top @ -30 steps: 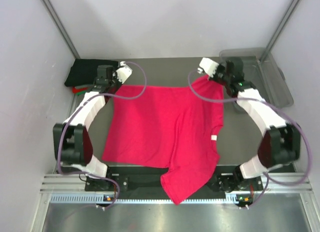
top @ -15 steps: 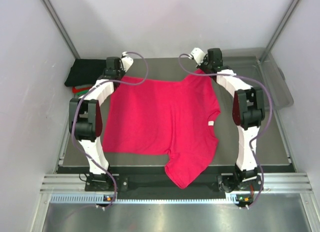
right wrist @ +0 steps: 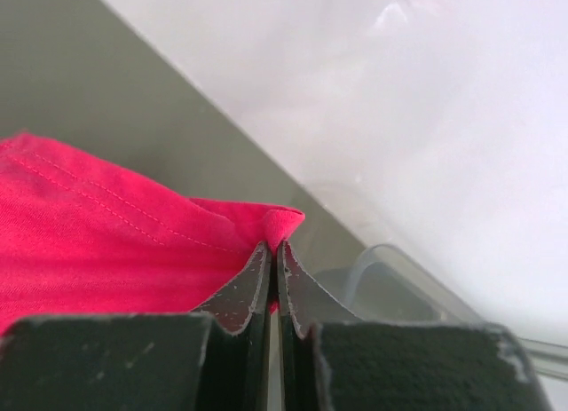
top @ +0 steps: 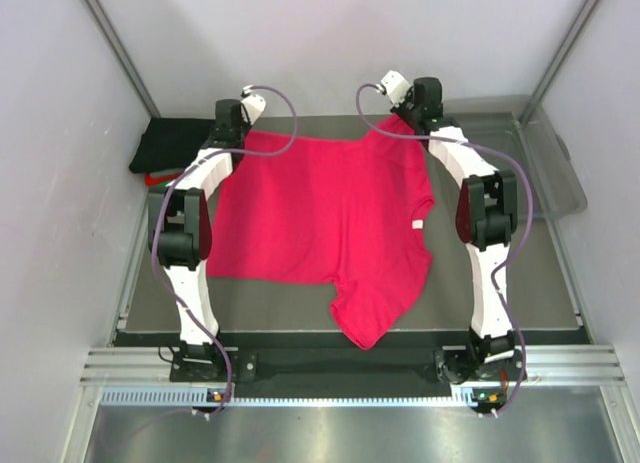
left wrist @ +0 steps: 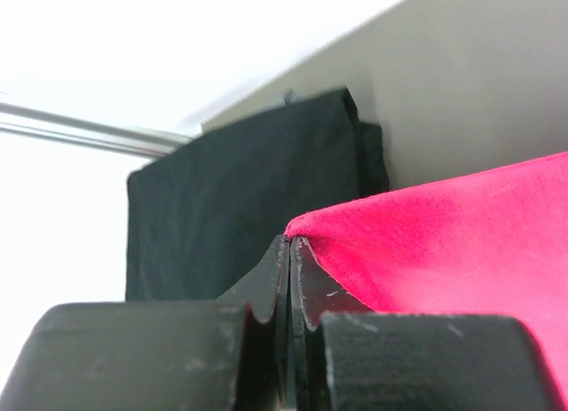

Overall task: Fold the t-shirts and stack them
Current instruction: Fold the tshirt

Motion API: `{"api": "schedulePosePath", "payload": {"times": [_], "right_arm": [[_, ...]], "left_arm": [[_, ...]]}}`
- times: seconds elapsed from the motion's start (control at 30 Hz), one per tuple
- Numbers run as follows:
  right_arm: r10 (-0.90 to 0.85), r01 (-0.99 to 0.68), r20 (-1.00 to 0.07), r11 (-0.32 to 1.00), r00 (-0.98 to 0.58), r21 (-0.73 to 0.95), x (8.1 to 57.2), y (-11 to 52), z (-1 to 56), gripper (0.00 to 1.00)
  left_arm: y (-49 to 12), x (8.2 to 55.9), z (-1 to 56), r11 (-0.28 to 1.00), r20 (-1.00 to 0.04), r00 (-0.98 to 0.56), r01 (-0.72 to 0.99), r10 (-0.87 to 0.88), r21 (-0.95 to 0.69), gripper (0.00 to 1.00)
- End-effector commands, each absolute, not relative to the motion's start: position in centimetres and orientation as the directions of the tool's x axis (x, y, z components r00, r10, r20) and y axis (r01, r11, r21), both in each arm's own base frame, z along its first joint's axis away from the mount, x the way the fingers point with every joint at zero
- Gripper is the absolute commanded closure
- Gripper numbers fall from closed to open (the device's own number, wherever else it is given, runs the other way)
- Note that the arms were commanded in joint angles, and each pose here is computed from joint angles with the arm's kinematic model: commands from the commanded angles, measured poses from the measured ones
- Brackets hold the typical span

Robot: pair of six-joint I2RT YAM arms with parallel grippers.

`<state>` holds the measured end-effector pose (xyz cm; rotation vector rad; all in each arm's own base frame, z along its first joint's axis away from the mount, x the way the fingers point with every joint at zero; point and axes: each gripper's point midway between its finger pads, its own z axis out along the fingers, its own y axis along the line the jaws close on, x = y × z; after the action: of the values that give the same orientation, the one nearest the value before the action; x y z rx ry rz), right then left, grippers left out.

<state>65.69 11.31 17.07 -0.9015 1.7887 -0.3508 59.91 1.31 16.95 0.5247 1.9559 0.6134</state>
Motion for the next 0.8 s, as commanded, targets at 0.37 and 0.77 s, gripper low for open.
{"api": "schedulePosePath", "payload": {"times": [0.37,0.77], "right_arm": [[-0.709,-0.391,-0.686,0.685,-0.162,-0.615,60.4,9.4,18.7,1.0],[-0.67,-0.44,-0.723,0.709,-0.172,-0.552,54.2,9.3,19.1,1.0]], "left_arm": [[1.1,58.7,19.0,0.814,-0.745,-0.366,0.065,0.557,0.577,1.0],[1.3,57.0,18.9,0.812,-0.747,-0.358,0.058,0.56,0.58,1.0]]}}
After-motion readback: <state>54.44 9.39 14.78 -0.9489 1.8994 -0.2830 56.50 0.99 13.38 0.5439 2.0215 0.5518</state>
